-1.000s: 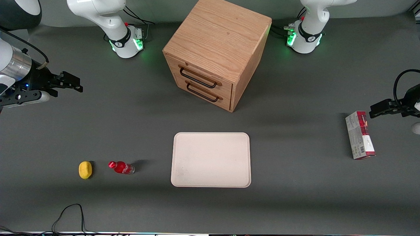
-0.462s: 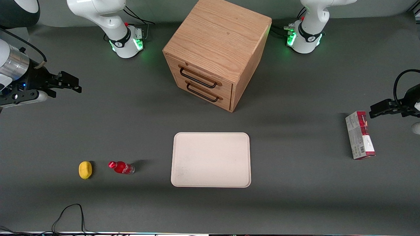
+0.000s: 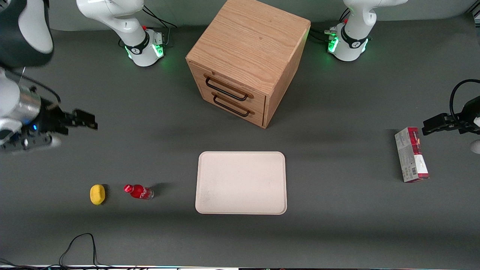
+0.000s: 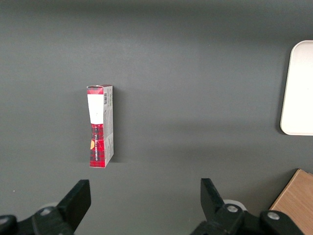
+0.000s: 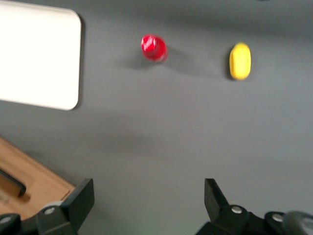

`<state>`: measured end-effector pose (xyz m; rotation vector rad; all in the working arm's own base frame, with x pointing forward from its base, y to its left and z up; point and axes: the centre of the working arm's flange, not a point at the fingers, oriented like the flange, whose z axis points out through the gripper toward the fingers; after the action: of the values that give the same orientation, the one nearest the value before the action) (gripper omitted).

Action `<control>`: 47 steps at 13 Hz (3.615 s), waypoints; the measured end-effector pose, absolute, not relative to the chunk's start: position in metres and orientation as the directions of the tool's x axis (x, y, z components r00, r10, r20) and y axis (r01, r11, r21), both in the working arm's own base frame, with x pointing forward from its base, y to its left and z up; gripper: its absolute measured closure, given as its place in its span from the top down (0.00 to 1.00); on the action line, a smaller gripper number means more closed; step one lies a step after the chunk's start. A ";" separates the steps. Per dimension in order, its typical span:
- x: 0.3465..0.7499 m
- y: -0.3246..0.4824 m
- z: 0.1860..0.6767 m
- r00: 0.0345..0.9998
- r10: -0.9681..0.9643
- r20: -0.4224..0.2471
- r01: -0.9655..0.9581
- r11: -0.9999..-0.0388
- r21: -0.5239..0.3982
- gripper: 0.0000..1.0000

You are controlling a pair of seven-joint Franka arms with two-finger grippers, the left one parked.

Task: Place coke bottle on tray
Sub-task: 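Move the open right gripper down over the red Coca-Cola bottle, then close the right gripper on the bottle's cap end, then lift the held bottle up off the table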

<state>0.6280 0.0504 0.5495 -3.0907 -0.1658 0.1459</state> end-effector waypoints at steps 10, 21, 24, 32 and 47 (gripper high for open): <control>0.743 0.102 0.425 0.996 0.065 -0.067 0.063 -0.998 -0.029 1.00; 0.748 0.101 0.344 0.998 0.058 -0.033 0.057 -0.998 -0.020 1.00; 0.745 0.099 0.326 0.998 0.060 -0.034 0.059 -0.998 -0.007 1.00; 0.736 0.096 0.328 0.998 0.058 -0.032 0.057 -0.998 -0.006 0.96; 0.712 0.086 0.378 0.992 0.084 -0.092 0.084 -0.996 -0.003 0.31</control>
<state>0.7115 0.0861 0.3781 -3.1362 -0.1315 0.1444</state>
